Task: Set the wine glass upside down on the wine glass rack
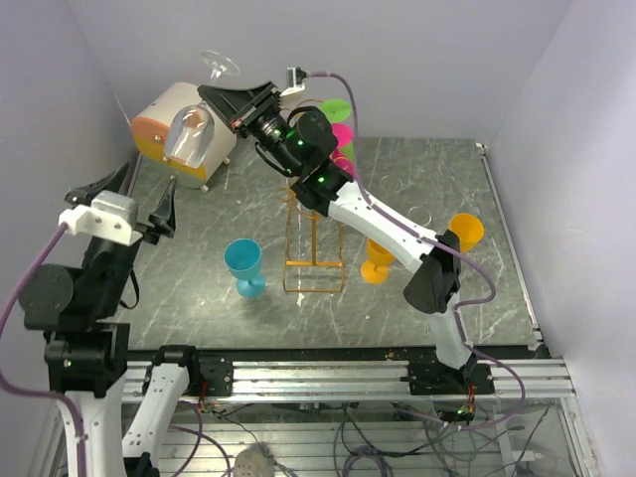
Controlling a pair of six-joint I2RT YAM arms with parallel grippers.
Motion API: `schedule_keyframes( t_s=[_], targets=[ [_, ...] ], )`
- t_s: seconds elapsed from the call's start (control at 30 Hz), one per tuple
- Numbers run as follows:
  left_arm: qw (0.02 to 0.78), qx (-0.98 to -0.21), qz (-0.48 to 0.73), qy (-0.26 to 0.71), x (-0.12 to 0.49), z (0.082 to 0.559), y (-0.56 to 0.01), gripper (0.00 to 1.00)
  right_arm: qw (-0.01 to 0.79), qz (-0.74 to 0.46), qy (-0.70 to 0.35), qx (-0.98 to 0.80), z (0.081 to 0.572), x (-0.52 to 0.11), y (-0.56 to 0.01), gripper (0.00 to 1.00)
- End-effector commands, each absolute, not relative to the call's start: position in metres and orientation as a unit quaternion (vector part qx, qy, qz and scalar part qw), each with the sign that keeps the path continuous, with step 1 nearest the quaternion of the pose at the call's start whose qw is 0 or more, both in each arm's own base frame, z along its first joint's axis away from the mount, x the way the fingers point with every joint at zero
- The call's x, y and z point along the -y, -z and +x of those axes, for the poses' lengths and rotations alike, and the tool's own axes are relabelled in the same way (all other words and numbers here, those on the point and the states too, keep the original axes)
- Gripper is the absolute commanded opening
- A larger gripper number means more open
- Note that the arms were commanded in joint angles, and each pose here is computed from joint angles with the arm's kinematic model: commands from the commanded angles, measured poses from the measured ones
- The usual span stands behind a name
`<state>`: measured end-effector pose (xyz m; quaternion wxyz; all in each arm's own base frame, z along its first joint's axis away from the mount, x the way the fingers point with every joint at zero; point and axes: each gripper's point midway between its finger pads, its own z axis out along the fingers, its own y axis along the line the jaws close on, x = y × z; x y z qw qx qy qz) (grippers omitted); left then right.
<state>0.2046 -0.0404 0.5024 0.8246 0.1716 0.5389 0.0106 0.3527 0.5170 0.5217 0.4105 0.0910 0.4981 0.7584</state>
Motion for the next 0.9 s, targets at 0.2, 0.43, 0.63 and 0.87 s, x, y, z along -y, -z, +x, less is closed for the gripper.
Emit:
schedule_keyframes(
  t_s=[0.2,0.43,0.63,0.87],
  targets=[
    [0.773,-0.613,0.161,-0.019,0.030,0.183,-0.481,0.78,0.561,0.069,-0.700,-0.437,0.338,-0.453,-0.602,0.00],
    [0.673,-0.731,0.049,-0.102,-0.020,0.243,-0.449,0.78,0.634,0.005,-0.637,-0.438,0.318,-0.425,-0.626,0.00],
    [0.570,-0.814,0.102,-0.053,0.001,0.284,-0.393,0.77,0.707,-0.096,-0.536,-0.452,0.284,-0.382,-0.621,0.00],
    [0.510,-0.850,0.133,0.025,0.026,0.308,-0.357,0.74,0.784,-0.130,-0.375,-0.478,0.280,-0.291,-0.595,0.00]
  ],
)
